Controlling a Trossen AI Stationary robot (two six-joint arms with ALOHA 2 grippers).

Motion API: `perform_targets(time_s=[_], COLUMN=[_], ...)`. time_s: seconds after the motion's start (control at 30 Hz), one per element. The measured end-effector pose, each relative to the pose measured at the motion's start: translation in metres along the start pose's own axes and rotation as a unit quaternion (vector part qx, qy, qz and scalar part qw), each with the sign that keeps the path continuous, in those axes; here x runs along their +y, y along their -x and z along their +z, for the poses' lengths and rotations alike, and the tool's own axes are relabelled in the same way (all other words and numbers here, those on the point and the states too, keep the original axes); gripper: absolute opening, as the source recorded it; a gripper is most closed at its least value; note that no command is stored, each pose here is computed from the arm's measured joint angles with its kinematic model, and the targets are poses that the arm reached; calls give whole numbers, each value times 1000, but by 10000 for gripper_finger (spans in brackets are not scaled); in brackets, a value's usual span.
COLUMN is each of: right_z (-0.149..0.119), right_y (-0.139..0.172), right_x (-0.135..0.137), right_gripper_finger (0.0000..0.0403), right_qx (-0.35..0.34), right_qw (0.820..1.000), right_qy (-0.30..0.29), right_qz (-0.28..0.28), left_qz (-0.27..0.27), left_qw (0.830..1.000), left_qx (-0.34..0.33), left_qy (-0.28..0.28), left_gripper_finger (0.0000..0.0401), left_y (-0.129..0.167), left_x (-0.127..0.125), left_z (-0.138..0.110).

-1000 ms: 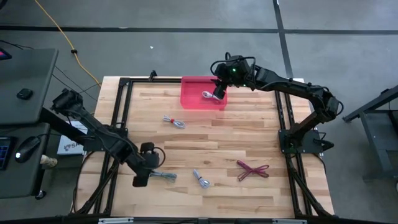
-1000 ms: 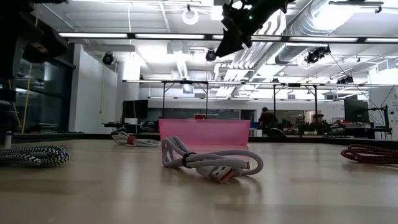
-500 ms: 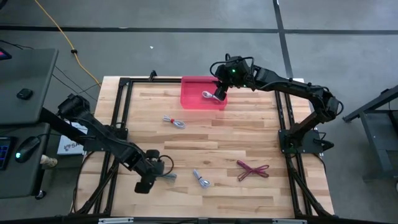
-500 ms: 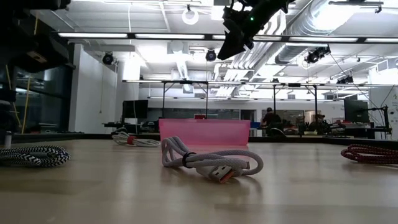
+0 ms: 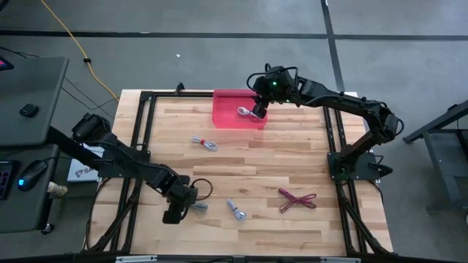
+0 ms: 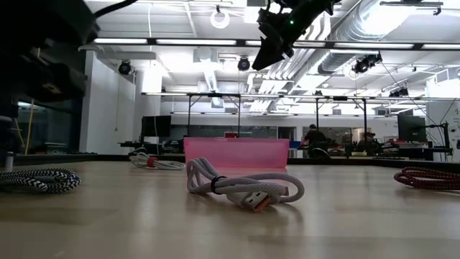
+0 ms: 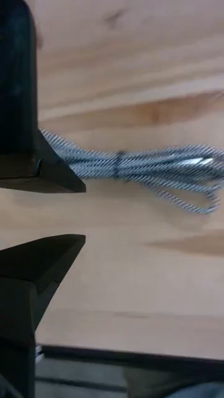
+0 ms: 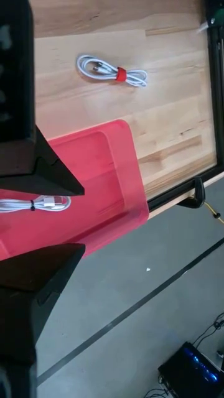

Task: Pick and place USB-C Cables
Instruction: Put the gray charger cable into the pink bin

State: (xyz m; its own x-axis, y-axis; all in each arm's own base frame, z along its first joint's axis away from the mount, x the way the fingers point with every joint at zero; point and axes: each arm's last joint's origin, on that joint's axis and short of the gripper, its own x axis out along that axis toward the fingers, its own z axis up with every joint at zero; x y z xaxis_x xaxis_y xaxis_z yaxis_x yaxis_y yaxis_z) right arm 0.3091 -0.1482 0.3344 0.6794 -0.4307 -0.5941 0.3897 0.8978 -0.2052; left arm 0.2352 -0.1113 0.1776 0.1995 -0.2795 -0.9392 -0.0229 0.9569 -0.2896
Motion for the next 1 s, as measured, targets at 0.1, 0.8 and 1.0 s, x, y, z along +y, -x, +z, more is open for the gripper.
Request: perform_targets(time_s=[0.1,0.8,1.0], right_z=[0,0,0], right_y=[0,0,0], right_x=[0,0,0], right_gripper_finger=[126,126,126], right_qx=[0,0,0], right_qw=[1000,1000,1000], right_qy=[0,1,0], right_qz=[0,0,0], left_qz=[22,51,57], left_qw=[1000,998,998], left_qx=[-11,-21,-19], left_qy=[8,11,12], left_gripper_finger=[99,99,99], left_y=[0,-18,-18], left_x=[4,4,4], left_z=[2,8,7])
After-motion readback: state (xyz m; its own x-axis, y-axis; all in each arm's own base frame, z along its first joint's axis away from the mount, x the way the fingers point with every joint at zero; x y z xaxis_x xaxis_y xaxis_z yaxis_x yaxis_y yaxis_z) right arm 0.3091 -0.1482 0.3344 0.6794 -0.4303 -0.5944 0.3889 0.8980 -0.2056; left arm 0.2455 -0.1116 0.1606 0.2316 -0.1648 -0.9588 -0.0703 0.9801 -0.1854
